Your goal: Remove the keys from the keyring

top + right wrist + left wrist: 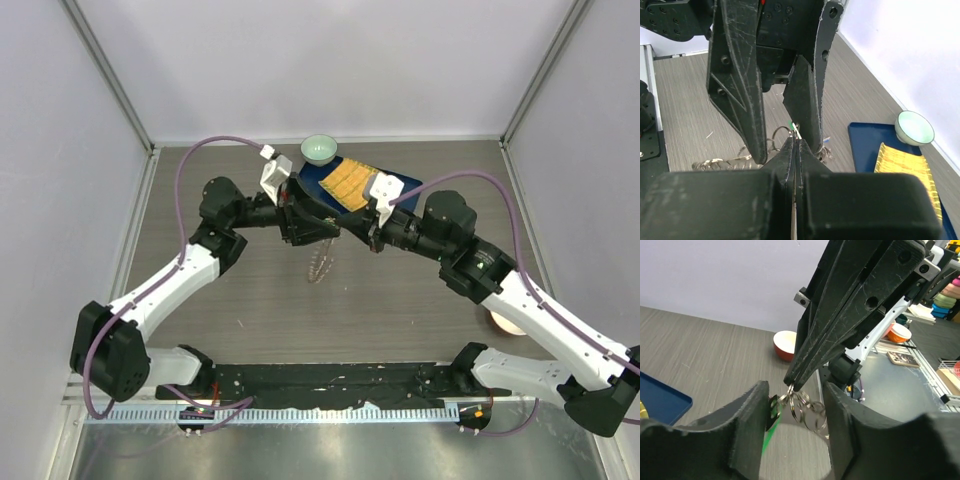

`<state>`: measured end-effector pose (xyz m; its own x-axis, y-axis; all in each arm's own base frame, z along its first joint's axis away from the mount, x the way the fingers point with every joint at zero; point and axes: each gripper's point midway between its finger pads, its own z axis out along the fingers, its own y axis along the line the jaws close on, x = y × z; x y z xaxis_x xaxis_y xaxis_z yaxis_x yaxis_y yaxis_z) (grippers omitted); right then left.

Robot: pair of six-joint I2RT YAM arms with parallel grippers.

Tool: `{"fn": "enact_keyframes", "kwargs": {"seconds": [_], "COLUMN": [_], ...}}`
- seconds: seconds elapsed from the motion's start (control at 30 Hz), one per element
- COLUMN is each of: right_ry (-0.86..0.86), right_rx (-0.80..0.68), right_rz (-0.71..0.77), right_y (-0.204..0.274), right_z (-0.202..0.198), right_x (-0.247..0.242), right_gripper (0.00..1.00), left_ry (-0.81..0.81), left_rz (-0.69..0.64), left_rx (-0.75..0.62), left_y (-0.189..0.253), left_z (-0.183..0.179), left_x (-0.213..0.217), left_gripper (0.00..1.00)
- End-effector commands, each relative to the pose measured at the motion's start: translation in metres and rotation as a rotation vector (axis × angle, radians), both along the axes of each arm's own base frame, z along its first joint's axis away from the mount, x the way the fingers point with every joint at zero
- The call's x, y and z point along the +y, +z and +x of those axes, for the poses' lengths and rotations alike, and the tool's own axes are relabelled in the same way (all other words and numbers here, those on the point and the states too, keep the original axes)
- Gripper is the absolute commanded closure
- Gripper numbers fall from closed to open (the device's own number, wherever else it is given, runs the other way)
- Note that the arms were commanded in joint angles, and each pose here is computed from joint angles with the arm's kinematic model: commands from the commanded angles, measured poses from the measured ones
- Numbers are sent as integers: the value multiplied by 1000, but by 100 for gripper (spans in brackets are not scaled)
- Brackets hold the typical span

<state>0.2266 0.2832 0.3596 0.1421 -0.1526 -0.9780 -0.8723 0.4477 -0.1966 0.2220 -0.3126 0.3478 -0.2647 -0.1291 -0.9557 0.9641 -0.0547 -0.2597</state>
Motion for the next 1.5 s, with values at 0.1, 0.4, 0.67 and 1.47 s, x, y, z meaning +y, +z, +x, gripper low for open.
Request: {"fn": "enact_keyframes", "kwargs": {"seconds": [0.1, 0.4, 0.67, 1.47], "right_ry": [-37, -56, -65, 225], "right_rx": [-124, -128, -122, -106], "right_rz": [227, 419, 534, 380], "right_y": [55, 67, 71, 54], "right_z": [3, 3, 1, -50], "right_x": [-8, -16, -27, -11], "right_gripper": [99, 99, 99, 99], "left_ry": [22, 54, 91, 174], "left_rz": [-39, 1, -9, 264], "left_rx": [-91, -70, -90, -474], "left_y": [11, -4, 1, 13], "left_z": [-17, -20, -24, -22], "left_x": [6, 10, 17, 49], "left_gripper": [56, 53, 49, 43]}}
